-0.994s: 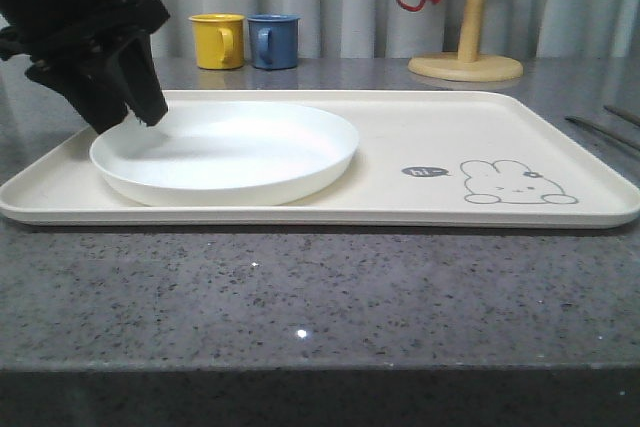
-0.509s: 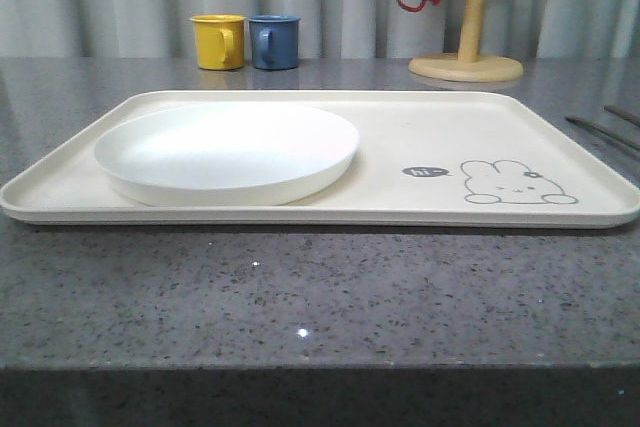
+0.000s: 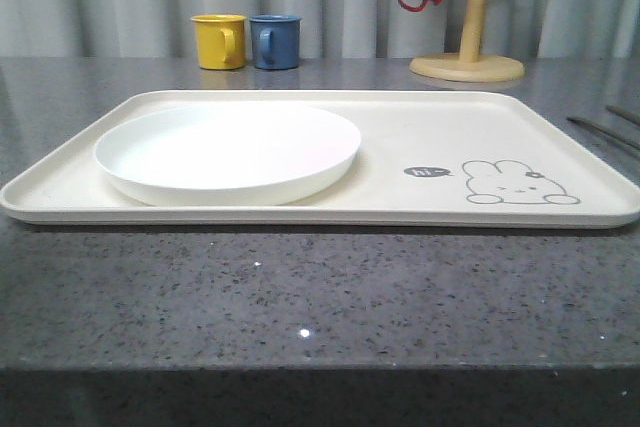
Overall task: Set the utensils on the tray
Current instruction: 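Open the left gripper and withdraw it from the plate, then grasp the steel fork with the right gripper and lift it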
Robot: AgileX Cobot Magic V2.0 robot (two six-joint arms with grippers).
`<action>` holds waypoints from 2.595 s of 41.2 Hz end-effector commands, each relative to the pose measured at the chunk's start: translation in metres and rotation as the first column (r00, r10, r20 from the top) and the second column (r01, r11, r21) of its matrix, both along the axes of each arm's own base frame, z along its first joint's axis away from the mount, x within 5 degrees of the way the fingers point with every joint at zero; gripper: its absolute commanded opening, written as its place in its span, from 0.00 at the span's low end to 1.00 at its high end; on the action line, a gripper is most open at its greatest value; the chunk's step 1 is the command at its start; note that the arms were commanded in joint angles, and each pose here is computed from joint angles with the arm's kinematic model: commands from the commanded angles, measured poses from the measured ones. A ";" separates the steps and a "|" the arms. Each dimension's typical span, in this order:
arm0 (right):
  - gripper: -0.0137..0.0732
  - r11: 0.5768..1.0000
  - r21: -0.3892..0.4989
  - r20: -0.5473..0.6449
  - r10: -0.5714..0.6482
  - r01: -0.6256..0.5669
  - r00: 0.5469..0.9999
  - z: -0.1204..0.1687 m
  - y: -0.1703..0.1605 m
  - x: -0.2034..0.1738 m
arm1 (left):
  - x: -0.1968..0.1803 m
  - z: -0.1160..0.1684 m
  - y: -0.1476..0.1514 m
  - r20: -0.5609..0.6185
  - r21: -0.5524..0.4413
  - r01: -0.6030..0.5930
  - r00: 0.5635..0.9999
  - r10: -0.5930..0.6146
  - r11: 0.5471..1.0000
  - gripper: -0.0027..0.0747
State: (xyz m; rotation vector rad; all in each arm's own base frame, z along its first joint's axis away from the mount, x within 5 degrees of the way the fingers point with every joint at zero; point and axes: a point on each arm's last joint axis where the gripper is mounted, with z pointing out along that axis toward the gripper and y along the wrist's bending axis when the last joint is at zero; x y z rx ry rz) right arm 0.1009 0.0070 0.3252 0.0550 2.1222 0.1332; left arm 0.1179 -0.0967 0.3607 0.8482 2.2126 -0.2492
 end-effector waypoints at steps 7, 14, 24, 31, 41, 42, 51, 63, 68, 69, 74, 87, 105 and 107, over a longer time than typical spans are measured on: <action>0.63 0.999 -0.021 -0.110 0.043 -0.046 0.993 0.028 0.002 0.033 | -0.004 0.013 0.002 0.074 -0.069 0.006 0.997 -0.001 0.998 0.50; 0.63 0.997 -0.007 -0.263 0.075 -0.079 0.962 0.037 0.007 0.068 | -0.002 0.011 0.000 0.068 -0.063 0.006 0.998 -0.002 0.998 0.50; 0.63 0.994 -0.004 -0.419 0.098 -0.109 0.903 0.024 0.014 0.131 | -0.001 0.010 -0.001 0.064 -0.060 0.006 0.998 -0.002 0.998 0.50; 0.63 0.993 -0.046 -0.492 0.076 -0.113 0.867 0.007 0.012 0.172 | -0.001 0.010 -0.001 0.064 -0.060 0.006 0.998 -0.002 0.998 0.50; 0.63 0.989 -0.084 -0.570 0.054 -0.123 0.820 -0.022 0.011 0.215 | -0.001 0.010 -0.001 0.064 -0.060 0.006 0.998 -0.002 0.998 0.50; 0.63 0.989 -0.084 -0.573 0.054 -0.124 0.818 -0.023 0.011 0.218 | -0.001 0.010 -0.001 0.064 -0.060 0.006 0.998 -0.002 0.998 0.50; 0.53 0.989 -0.082 -0.597 0.053 -0.126 0.800 -0.038 0.012 0.237 | -0.001 0.010 -0.001 0.064 -0.060 0.006 0.998 -0.002 0.998 0.50; 0.48 0.989 -0.079 -0.616 0.052 -0.128 0.786 -0.047 0.013 0.243 | -0.001 0.010 -0.001 0.064 -0.060 0.006 0.998 -0.002 0.998 0.50; 0.44 0.989 -0.074 -0.624 0.054 -0.127 0.780 -0.049 0.013 0.243 | -0.001 0.010 -0.001 0.064 -0.060 0.006 0.998 -0.002 0.998 0.50; 0.42 0.989 -0.071 -0.625 0.055 -0.127 0.778 -0.049 0.013 0.243 | -0.001 0.010 -0.001 0.064 -0.060 0.006 0.998 -0.002 0.998 0.50; 0.32 0.990 -0.064 -0.641 0.057 -0.128 0.765 -0.052 0.014 0.243 | -0.001 0.010 -0.001 0.064 -0.060 0.006 0.998 -0.002 0.998 0.50; 0.18 0.990 -0.057 -0.648 0.061 -0.129 0.759 -0.044 0.014 0.236 | -0.001 0.010 -0.001 0.064 -0.060 0.006 0.998 -0.002 0.998 0.50; 0.18 0.951 -0.010 -0.543 0.255 -0.310 0.800 0.029 0.108 0.207 | -0.001 0.010 -0.001 0.064 -0.060 0.006 0.998 -0.002 0.998 0.50; 0.18 0.952 -0.015 -0.541 0.249 -0.305 0.803 0.030 0.122 0.206 | -0.001 0.010 -0.001 0.064 -0.060 0.006 0.998 -0.002 0.998 0.50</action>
